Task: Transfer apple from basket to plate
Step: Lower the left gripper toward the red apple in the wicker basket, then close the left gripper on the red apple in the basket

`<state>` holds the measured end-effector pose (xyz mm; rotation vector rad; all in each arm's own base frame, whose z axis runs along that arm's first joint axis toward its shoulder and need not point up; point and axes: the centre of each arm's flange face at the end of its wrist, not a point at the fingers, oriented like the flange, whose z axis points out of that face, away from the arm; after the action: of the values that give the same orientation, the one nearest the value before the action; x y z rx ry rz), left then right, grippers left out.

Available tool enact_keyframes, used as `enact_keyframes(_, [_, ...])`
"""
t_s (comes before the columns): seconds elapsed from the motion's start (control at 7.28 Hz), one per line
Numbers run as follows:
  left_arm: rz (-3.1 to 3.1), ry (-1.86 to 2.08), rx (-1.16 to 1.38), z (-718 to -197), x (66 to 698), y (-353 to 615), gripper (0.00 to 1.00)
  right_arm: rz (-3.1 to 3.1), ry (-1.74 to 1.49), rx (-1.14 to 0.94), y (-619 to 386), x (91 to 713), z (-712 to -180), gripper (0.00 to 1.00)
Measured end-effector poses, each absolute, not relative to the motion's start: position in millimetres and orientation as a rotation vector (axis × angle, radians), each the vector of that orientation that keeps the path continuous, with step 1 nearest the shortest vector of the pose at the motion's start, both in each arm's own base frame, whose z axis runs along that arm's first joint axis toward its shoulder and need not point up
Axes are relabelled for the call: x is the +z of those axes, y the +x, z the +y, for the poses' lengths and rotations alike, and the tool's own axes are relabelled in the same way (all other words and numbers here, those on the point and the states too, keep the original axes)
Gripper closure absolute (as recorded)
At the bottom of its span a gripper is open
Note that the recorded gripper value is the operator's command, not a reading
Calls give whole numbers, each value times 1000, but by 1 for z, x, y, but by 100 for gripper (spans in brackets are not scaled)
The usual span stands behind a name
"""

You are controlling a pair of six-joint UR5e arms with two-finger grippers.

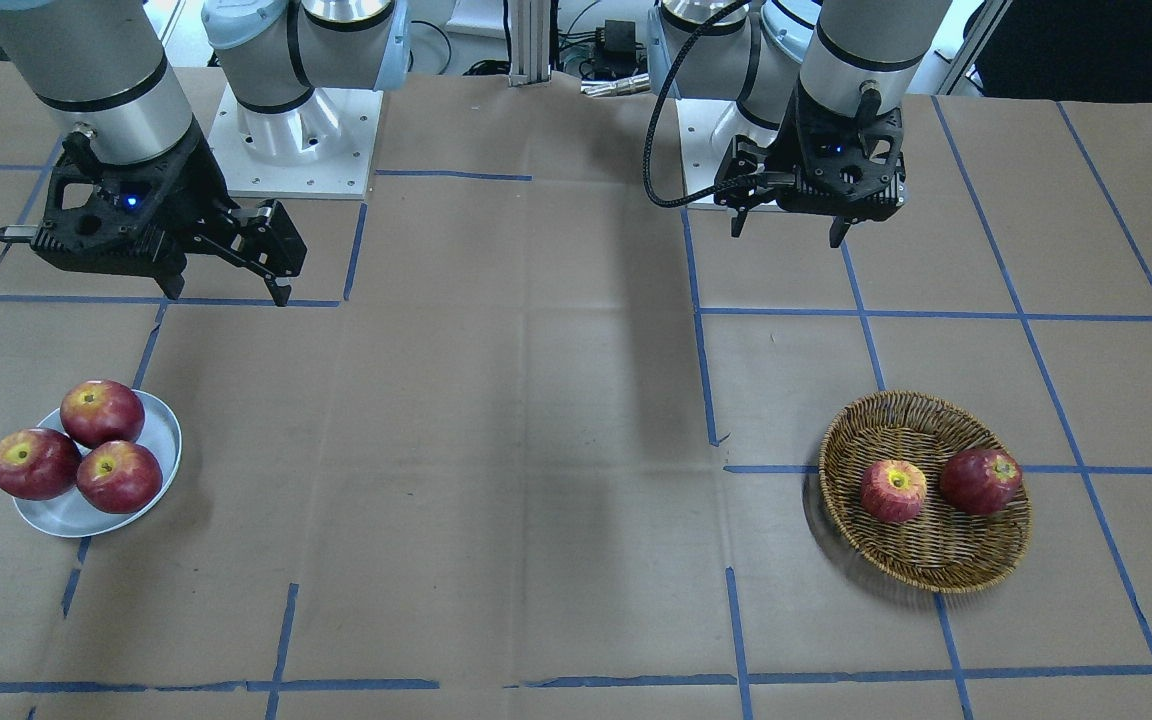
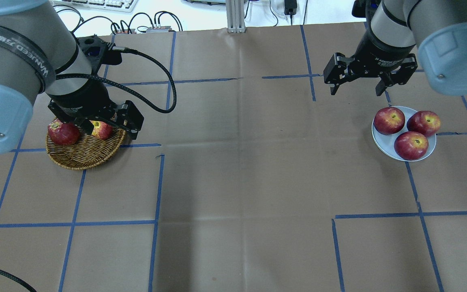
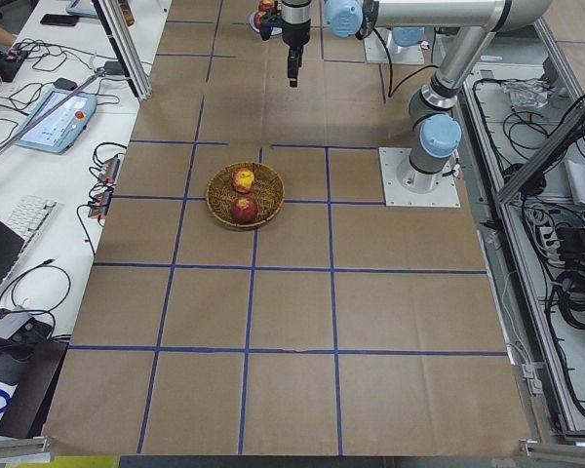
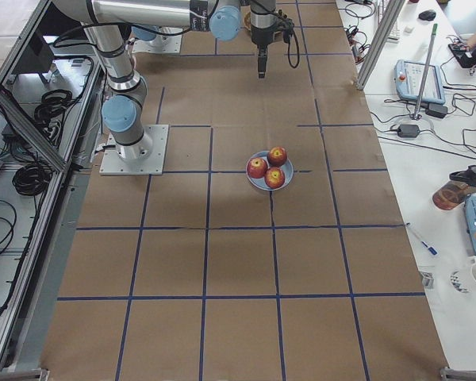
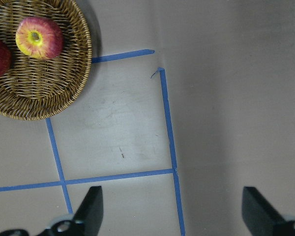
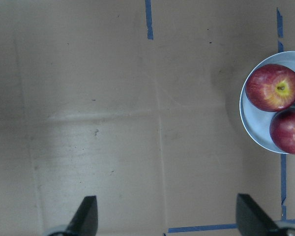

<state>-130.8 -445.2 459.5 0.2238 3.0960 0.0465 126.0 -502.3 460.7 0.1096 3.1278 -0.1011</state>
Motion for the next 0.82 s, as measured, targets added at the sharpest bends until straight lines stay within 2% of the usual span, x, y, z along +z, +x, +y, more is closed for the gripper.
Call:
enact_keyframes(0.41, [3086, 330, 4, -493, 424, -99, 1, 3128, 109, -100, 126, 461, -502, 0])
enact_keyframes(0.82, [3074, 377, -48, -575, 336, -30, 1, 3128, 110, -100, 126, 461, -502, 0])
